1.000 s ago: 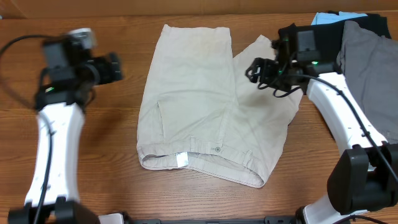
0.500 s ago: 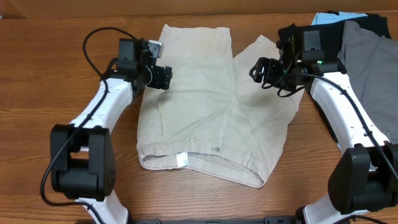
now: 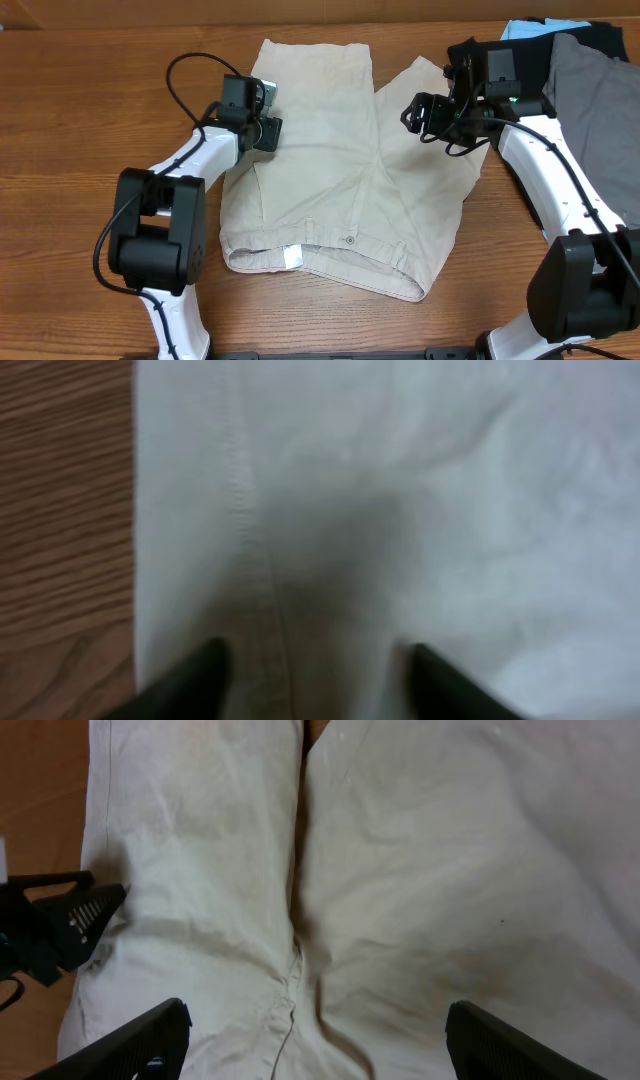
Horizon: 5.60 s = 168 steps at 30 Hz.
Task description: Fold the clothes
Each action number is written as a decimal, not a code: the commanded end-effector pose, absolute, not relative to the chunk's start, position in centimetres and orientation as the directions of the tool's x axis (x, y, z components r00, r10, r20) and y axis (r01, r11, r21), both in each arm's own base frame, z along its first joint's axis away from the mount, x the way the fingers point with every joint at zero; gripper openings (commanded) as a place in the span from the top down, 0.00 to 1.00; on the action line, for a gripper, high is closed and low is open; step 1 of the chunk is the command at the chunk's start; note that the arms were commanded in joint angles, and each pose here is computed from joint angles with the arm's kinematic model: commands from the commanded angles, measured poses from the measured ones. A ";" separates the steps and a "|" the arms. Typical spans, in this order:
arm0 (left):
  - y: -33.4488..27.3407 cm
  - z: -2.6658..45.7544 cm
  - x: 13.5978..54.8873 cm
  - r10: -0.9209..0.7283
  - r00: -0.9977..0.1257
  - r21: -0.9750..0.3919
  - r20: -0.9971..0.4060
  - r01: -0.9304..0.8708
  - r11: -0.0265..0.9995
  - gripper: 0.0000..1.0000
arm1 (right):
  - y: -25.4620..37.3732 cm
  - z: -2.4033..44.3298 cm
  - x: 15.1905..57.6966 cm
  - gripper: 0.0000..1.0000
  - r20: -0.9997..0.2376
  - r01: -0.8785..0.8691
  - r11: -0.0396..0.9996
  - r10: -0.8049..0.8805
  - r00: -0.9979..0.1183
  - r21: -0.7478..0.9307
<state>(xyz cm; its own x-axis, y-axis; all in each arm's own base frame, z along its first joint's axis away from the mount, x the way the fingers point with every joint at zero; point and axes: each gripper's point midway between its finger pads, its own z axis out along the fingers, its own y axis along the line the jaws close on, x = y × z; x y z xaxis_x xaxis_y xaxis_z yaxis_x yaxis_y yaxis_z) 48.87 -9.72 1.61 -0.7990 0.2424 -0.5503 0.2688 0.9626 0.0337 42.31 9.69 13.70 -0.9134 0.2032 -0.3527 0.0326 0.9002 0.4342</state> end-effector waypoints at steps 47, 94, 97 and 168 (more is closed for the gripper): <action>9.2 4.7 39.5 -0.429 -0.903 -0.161 0.009 -0.425 0.891 0.38 | 12.9 10.4 36.8 0.15 -0.170 -0.087 0.890 -0.011 -0.985 0.448; -0.2 26.3 44.3 -0.095 -0.814 -0.107 -0.573 -0.041 0.993 0.05 | 3.3 1.7 38.7 0.96 -0.314 0.151 0.949 0.237 -0.920 0.276; -1.8 23.8 45.6 -0.053 -0.841 -0.099 -0.538 0.001 0.995 0.05 | 2.1 2.9 41.1 0.92 -0.409 0.121 0.940 0.252 -0.877 0.320; 2.5 19.3 47.3 -0.230 -0.933 -0.093 -0.277 -0.212 0.973 0.00 | 12.1 16.6 42.5 0.01 -0.588 -0.253 0.838 0.097 -0.803 0.484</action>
